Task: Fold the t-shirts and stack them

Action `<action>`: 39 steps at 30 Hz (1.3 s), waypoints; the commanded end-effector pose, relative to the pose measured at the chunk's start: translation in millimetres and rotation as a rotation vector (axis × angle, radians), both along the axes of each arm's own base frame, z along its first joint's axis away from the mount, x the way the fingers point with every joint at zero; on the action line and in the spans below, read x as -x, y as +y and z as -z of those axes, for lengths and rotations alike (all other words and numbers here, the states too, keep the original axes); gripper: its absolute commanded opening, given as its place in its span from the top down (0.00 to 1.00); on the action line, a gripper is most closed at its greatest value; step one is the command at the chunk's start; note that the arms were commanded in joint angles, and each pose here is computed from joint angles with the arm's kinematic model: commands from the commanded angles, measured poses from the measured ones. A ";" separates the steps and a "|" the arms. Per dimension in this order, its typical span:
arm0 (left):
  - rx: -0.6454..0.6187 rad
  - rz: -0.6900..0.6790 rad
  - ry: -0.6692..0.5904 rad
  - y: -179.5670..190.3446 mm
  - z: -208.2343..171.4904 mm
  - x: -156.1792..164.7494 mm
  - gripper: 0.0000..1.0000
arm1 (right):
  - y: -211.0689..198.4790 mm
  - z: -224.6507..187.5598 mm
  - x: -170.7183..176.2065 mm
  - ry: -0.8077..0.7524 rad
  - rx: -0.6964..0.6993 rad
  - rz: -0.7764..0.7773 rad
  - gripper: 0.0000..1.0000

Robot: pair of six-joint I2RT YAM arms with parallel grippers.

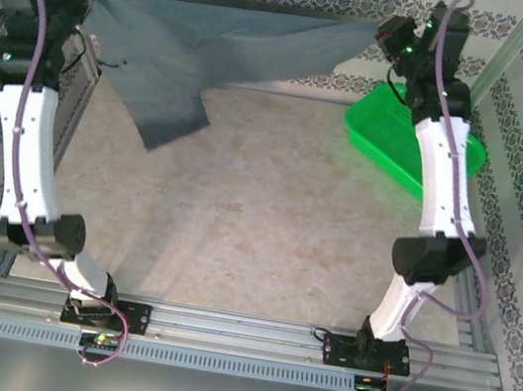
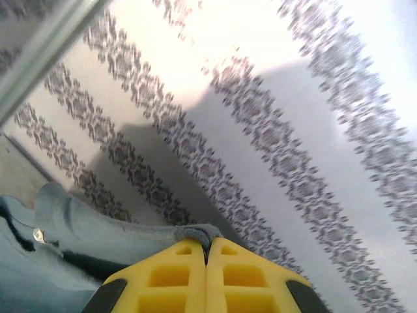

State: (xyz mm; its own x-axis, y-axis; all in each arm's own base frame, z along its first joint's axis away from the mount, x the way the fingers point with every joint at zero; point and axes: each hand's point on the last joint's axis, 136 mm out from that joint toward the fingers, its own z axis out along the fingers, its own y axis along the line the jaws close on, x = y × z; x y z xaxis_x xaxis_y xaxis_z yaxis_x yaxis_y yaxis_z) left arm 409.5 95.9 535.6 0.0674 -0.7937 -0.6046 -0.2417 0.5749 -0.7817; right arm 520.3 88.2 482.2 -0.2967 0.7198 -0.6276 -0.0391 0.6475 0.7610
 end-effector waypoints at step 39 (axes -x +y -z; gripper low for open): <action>0.408 0.118 1.418 -153.5 516.2 241.2 0.50 | -28.5 422.6 133.1 1.050 0.275 -0.049 0.55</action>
State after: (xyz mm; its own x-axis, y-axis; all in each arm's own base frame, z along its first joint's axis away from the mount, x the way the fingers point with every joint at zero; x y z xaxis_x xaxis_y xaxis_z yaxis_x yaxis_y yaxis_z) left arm 176.1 -50.0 29.2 -0.5054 -0.8553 0.1143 -0.8628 0.4989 -0.0817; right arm 384.2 63.3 65.5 -0.7899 0.5808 -0.1967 0.5245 0.8062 0.2739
